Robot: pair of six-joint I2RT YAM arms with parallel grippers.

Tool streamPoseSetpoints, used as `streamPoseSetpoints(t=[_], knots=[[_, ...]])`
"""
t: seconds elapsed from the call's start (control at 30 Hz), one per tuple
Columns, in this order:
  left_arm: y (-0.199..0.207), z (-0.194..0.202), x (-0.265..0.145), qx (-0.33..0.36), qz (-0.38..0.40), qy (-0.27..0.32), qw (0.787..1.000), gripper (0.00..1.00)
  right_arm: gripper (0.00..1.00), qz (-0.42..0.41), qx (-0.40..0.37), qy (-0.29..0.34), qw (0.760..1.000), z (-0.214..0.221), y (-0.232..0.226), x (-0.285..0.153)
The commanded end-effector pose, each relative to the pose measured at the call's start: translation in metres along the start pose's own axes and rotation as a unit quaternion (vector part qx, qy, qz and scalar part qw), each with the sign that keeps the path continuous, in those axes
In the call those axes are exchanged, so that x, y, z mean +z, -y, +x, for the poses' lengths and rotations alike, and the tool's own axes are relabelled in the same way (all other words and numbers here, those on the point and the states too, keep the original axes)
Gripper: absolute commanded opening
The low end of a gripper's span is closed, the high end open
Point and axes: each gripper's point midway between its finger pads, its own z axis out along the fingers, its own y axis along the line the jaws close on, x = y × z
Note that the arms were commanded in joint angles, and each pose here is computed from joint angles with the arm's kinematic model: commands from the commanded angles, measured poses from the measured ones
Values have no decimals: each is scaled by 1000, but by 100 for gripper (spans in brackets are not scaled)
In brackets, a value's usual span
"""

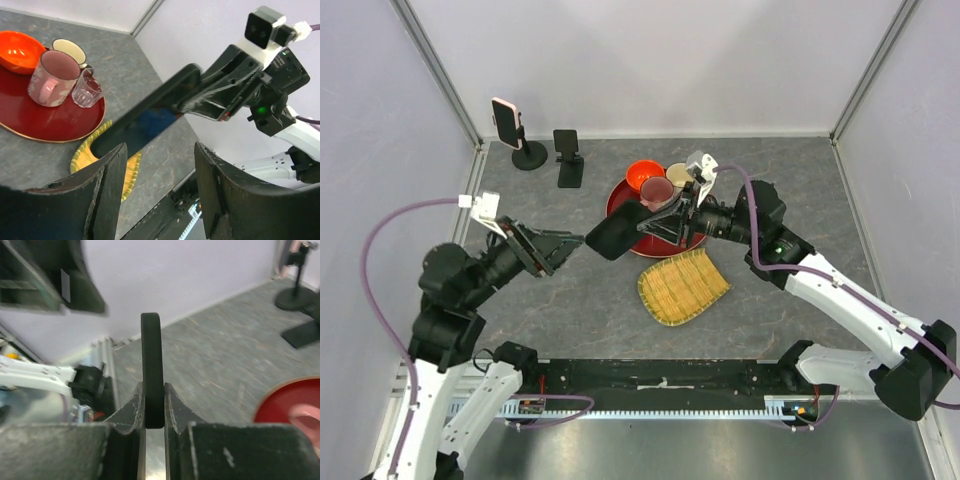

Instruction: Place the phone on the phone stand

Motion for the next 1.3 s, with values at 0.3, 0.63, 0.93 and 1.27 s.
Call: streamPoseSetpoints(t=[0.3, 0.63, 0.93, 1.27], knots=[[55, 9, -8, 311, 203, -151, 916, 61, 0, -12, -162, -194, 967, 57, -13, 4], [70, 37, 1, 344, 365, -212, 838, 64, 0, -105, -186, -236, 948, 70, -60, 6], [55, 68, 10, 293, 366, -286, 836, 59, 0, -114, -204, -233, 944, 54, -70, 6], [41, 85, 11, 295, 331, -321, 837, 49, 0, -116, -218, -241, 938, 48, -76, 10]])
